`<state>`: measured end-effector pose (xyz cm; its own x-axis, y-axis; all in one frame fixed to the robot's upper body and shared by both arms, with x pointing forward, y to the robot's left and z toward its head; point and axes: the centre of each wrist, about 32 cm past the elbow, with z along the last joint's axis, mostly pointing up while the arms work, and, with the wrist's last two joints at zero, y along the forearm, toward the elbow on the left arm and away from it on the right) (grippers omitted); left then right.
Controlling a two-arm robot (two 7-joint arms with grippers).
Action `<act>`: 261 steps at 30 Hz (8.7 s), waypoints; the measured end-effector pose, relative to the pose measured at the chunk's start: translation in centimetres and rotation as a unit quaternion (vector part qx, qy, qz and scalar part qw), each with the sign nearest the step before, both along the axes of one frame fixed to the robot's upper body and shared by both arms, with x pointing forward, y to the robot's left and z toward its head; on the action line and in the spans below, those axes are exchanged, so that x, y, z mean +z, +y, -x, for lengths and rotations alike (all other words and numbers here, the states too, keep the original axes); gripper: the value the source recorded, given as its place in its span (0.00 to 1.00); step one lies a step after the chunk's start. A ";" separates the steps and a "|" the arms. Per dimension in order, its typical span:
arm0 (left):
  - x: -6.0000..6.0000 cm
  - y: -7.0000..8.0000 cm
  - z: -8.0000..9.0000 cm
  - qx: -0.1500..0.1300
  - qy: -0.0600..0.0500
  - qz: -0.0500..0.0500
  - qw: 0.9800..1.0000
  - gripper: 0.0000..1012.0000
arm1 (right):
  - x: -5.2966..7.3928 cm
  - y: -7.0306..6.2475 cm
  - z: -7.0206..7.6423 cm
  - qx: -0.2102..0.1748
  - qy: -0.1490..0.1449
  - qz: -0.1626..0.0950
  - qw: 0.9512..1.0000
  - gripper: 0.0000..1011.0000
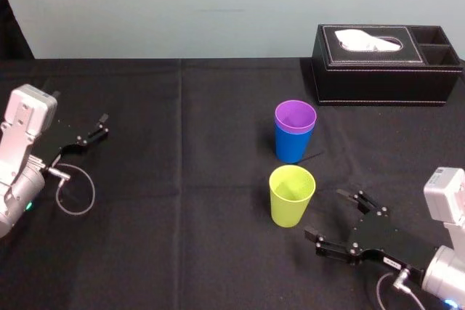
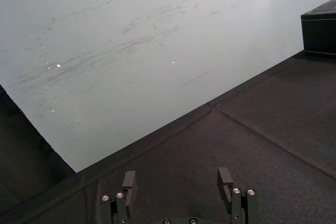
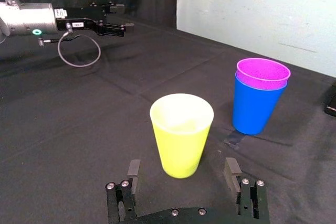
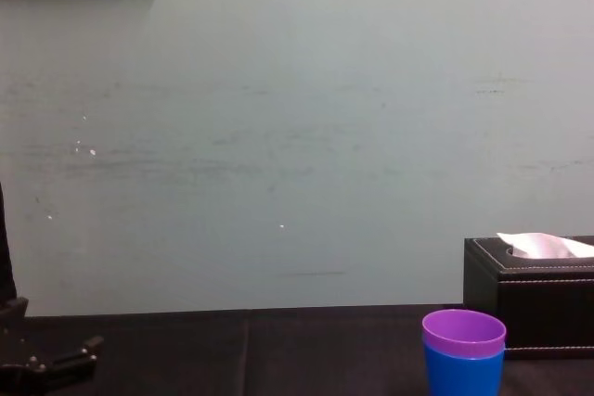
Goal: Stack the three plastic cups sequentially using one hand.
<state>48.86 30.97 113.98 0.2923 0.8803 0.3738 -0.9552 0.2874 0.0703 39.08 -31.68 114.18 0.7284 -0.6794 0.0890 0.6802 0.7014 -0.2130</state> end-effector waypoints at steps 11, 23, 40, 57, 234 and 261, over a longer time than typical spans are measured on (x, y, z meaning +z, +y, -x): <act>0.0 0.0 0.0 0.000 0.000 0.000 1.000 1.00 | -0.3 1.3 -1.1 -0.007 0.006 -0.006 1.000 0.99; 0.0 0.0 0.0 0.000 0.000 0.000 1.000 1.00 | -0.8 2.3 -2.7 -0.005 0.007 -0.009 1.000 0.99; 0.0 0.0 0.0 0.000 0.000 0.000 1.000 1.00 | -1.0 3.4 -4.4 0.005 0.011 -0.016 1.000 0.99; 0.0 0.0 0.0 0.000 0.000 0.000 1.000 1.00 | -1.6 4.1 -5.0 -0.005 0.019 -0.019 1.000 0.99; 0.0 0.0 0.0 0.000 0.000 0.000 1.000 1.00 | 2.5 2.5 -7.0 -0.240 0.006 0.009 0.971 0.99; 0.0 0.0 0.0 0.000 0.000 0.000 1.000 1.00 | 2.5 2.5 -6.9 -0.240 0.005 0.009 0.971 0.99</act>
<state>48.86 30.97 113.98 0.2923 0.8803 0.3737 -0.9552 0.2873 0.0703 46.03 -29.16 116.69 0.3294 -0.9392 0.0972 0.9254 0.3006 -0.2309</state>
